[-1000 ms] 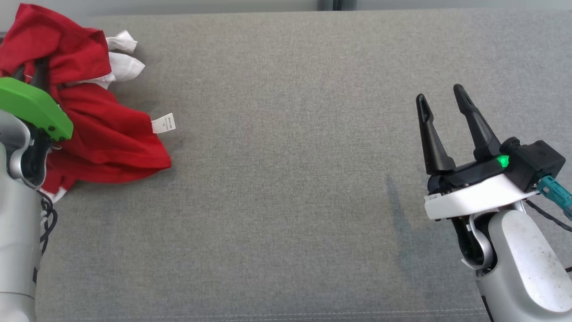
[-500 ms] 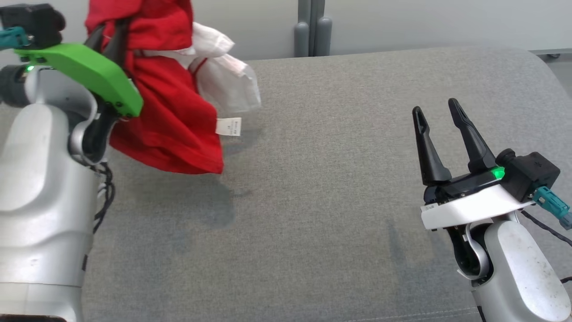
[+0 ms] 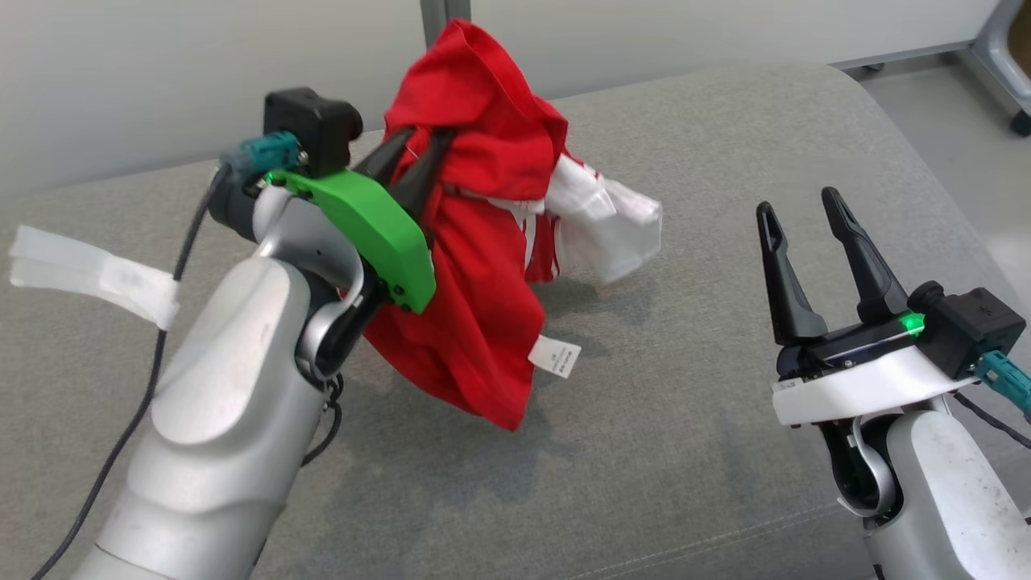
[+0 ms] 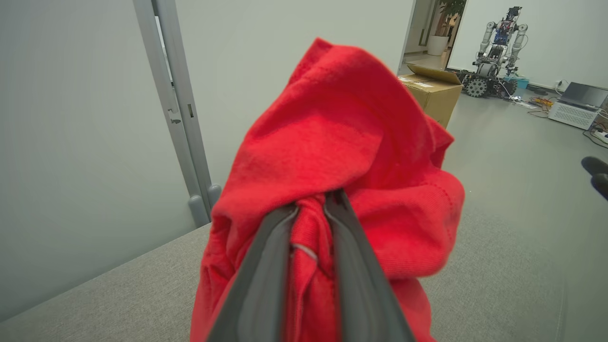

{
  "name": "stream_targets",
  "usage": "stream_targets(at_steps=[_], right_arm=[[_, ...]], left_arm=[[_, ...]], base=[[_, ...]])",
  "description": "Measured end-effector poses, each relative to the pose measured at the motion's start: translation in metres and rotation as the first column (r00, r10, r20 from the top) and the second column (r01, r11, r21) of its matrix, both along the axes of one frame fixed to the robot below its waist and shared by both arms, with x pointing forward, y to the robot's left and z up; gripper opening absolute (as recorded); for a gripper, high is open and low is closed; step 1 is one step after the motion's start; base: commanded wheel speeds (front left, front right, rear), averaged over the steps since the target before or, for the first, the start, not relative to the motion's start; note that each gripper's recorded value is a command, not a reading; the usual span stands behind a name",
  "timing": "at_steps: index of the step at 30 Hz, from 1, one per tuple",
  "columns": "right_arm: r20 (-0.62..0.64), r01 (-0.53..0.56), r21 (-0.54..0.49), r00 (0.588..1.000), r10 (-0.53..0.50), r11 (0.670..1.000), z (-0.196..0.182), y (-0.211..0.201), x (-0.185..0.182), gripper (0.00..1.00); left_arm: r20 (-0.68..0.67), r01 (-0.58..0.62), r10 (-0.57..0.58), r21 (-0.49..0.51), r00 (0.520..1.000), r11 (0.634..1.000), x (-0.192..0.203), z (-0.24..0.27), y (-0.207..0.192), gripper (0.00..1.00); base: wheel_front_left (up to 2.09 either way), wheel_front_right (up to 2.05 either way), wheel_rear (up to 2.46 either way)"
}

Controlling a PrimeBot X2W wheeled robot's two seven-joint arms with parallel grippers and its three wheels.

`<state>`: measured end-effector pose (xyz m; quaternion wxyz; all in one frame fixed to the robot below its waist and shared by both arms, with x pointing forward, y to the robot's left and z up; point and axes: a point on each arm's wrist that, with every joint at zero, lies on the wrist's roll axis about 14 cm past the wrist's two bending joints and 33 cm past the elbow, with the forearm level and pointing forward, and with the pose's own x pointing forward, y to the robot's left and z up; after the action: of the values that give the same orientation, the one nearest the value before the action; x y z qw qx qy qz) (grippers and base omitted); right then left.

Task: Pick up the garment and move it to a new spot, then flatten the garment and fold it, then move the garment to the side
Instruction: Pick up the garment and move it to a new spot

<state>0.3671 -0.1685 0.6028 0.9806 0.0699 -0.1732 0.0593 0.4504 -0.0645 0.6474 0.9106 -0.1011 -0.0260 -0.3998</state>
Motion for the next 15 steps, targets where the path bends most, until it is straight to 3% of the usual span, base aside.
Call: stream_targets(at_steps=[10,15], right_arm=[[-0.007,0.127,-0.018,0.992,-0.127,0.992,-0.002,-0.042,-0.014,1.0],[-0.023,0.165,-0.045,0.986,-0.166,0.985,-0.007,-0.058,-0.013,1.0]], left_arm=[[-0.169,0.174,-0.14,0.207,0.976,0.963,-0.045,-0.12,-0.042,0.0],[-0.242,0.214,-0.161,0.21,0.957,0.954,-0.057,-0.152,-0.049,0.0]], base=[[0.0,0.0,0.0],[0.0,0.0,0.0]])
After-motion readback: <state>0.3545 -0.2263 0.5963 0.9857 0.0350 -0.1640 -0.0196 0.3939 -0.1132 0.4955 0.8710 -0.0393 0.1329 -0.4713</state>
